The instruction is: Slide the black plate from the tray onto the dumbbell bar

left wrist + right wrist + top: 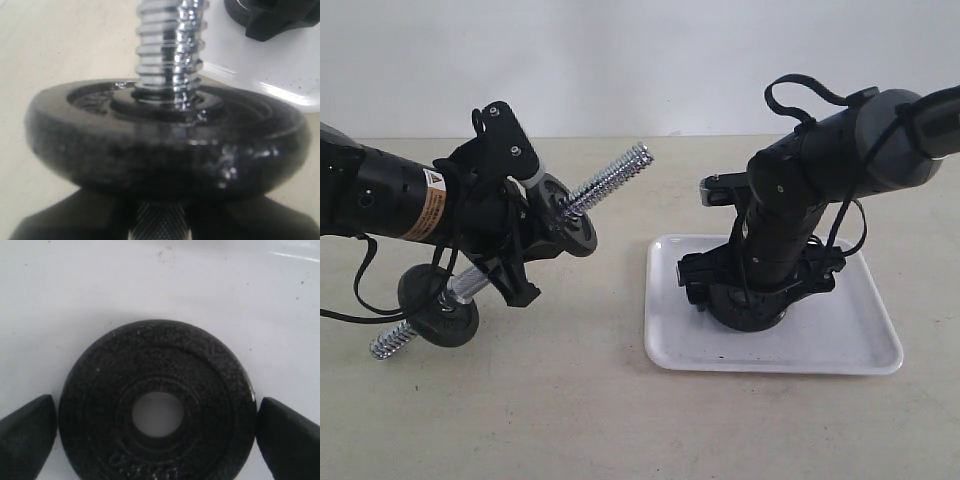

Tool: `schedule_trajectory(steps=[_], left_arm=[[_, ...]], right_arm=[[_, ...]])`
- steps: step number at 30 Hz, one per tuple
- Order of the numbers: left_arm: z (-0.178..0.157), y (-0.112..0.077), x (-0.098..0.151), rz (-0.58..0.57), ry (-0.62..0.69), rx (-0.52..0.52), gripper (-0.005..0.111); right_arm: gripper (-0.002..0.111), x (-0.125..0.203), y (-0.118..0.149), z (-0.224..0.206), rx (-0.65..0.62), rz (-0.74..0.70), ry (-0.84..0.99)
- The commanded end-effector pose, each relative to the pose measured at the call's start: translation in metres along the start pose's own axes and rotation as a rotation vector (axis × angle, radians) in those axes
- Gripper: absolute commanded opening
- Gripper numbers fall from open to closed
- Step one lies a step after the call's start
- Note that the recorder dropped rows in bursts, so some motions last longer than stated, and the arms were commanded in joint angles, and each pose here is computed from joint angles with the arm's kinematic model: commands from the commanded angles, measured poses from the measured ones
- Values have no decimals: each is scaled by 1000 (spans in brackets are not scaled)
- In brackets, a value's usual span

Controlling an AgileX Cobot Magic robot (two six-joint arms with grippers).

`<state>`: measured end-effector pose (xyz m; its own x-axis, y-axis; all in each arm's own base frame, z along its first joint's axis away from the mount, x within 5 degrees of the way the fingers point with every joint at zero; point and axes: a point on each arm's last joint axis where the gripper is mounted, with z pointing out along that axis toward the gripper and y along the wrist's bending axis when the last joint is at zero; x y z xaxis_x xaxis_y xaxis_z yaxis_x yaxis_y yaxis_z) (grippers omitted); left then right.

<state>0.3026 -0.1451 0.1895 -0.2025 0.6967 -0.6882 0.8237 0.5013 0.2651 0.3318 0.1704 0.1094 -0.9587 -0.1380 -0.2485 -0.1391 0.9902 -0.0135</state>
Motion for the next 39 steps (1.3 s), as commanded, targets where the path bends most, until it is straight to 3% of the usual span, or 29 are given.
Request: schedule_trajectory(steps=[1, 7, 9, 11, 16, 30, 39], left_arm=[[-16, 6, -18, -42, -74, -32, 4], [-16, 6, -18, -42, -74, -32, 4], [-16, 6, -18, -42, -74, -32, 4], [-16, 6, -18, -42, -74, -32, 4], [-16, 6, -18, -42, -74, -32, 4], [-16, 6, -18, -42, -74, -32, 4], [-16, 6, -18, -42, -74, -32, 4]], right_arm=[[104, 33, -11, 29, 109, -31, 240], [103, 33, -11, 29, 109, -29, 240], [94, 33, -11, 29, 109, -29, 240], [75, 33, -11, 29, 109, -29, 240], [0, 33, -11, 29, 108, -29, 238], [3, 29, -9, 29, 83, -37, 193], [3, 8, -9, -43, 14, -122, -4]])
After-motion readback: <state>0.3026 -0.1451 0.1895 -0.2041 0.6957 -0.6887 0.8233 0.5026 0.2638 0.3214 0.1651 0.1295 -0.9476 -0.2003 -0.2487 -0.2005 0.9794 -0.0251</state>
